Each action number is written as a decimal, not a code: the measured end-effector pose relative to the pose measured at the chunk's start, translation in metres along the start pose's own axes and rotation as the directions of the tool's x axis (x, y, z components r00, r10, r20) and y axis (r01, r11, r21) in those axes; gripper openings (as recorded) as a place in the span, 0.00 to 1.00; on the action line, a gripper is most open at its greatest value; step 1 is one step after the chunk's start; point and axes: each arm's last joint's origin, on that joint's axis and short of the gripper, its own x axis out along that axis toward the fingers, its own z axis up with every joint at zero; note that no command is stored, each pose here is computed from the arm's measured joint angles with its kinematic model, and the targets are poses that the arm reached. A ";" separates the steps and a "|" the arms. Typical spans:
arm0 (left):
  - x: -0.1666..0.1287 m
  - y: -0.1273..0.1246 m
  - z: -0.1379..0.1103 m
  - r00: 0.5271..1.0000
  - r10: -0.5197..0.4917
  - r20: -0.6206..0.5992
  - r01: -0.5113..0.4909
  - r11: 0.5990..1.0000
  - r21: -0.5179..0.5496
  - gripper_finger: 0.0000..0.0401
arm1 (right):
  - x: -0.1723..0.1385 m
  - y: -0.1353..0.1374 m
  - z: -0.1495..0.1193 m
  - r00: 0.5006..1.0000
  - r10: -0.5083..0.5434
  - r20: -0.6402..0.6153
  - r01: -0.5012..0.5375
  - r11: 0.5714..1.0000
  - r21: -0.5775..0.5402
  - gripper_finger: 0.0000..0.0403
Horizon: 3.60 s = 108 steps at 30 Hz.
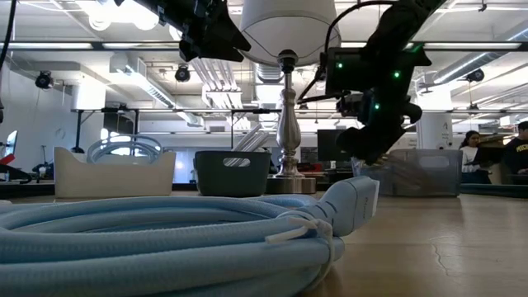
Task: Pick & Place USB Port
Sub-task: Put the top brown charger cable into the black bin, then put the right brown charger cable into the black bin
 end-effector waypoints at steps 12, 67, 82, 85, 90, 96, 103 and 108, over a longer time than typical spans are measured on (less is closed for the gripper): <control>0.000 0.000 0.000 1.000 -0.002 -0.002 0.002 1.000 0.000 0.51 | -0.037 0.001 0.022 0.994 0.100 -0.050 -0.104 0.993 -0.063 0.37; 0.005 -0.003 -0.010 0.996 -0.078 0.037 0.079 0.996 -0.029 0.51 | -0.153 0.025 -0.210 0.529 0.560 -0.638 -0.484 0.816 0.315 0.32; 0.005 -0.004 -0.009 0.994 -0.101 0.043 0.102 0.994 -0.029 0.51 | -0.156 0.025 -0.209 0.523 0.570 -0.634 -0.540 0.797 0.271 0.32; 0.005 -0.005 -0.010 0.992 -0.120 0.039 0.121 0.992 -0.030 0.51 | -0.161 0.023 -0.205 0.513 0.583 -0.630 -0.548 0.787 0.282 0.32; 0.004 -0.007 -0.010 0.990 -0.139 0.036 0.140 0.990 -0.032 0.51 | -0.156 0.024 -0.210 0.543 0.546 -0.638 -0.520 0.815 0.255 0.32; 0.004 -0.007 -0.010 0.989 -0.140 0.038 0.141 0.989 -0.032 0.51 | -0.148 0.031 -0.217 0.575 0.499 -0.649 -0.487 0.846 0.219 0.32; 0.004 -0.008 -0.011 0.987 -0.157 0.024 0.157 0.987 -0.031 0.51 | -0.143 0.036 -0.221 0.590 0.470 -0.656 -0.466 0.862 0.199 0.32; 0.004 -0.008 -0.011 0.988 -0.156 0.018 0.156 0.987 -0.019 0.51 | -0.143 0.036 -0.221 0.595 0.469 -0.652 -0.469 0.862 0.193 0.25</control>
